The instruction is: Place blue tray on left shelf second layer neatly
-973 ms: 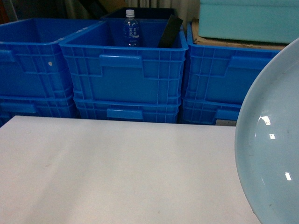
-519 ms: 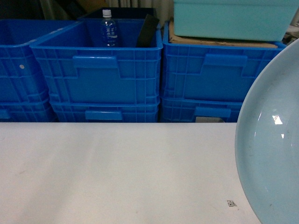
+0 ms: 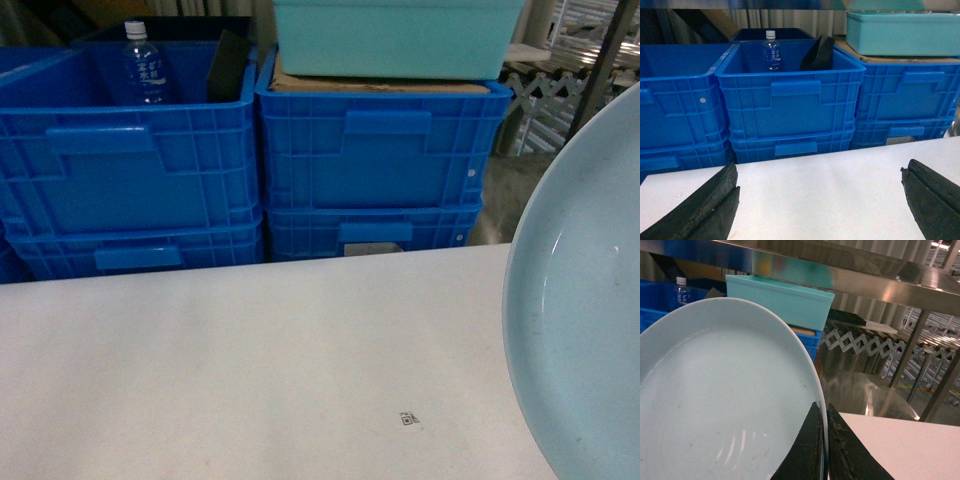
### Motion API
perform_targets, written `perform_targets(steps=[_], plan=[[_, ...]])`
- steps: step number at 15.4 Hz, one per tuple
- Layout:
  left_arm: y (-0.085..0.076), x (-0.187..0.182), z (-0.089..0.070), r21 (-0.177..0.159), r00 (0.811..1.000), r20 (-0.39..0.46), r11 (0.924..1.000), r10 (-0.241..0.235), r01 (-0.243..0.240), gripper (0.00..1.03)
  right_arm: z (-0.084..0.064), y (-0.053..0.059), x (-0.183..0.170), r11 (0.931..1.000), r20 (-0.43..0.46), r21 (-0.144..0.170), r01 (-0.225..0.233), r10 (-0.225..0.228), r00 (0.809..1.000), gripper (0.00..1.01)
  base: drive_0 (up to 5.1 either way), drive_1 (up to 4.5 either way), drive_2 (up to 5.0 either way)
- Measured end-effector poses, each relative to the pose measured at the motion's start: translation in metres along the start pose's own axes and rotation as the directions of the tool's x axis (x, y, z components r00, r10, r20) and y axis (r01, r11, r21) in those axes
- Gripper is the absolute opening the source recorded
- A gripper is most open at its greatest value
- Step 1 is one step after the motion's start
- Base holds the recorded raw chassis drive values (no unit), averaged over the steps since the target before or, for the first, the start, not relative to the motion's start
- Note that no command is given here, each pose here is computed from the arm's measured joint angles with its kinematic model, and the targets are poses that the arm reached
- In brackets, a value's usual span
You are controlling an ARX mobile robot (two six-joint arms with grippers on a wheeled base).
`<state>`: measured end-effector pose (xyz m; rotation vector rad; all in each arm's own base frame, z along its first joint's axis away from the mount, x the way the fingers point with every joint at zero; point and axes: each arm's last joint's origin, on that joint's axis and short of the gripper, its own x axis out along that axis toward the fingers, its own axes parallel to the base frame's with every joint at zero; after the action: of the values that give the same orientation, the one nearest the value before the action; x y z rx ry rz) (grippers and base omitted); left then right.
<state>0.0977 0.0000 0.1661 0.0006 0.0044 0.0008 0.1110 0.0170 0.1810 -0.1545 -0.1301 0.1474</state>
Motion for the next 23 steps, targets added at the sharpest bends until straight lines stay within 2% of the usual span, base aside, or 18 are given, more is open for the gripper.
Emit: perform_targets(steps=[23], plan=[[0.0000, 0.0000, 0.0000, 0.000, 1.000, 0.000, 1.0000, 0.000, 0.000, 0.98, 0.0000, 0.0000, 0.0000, 1.0000, 0.000, -0.003, 0.000, 0.000, 1.000, 0.02, -1.6, -1.56, -1.6]])
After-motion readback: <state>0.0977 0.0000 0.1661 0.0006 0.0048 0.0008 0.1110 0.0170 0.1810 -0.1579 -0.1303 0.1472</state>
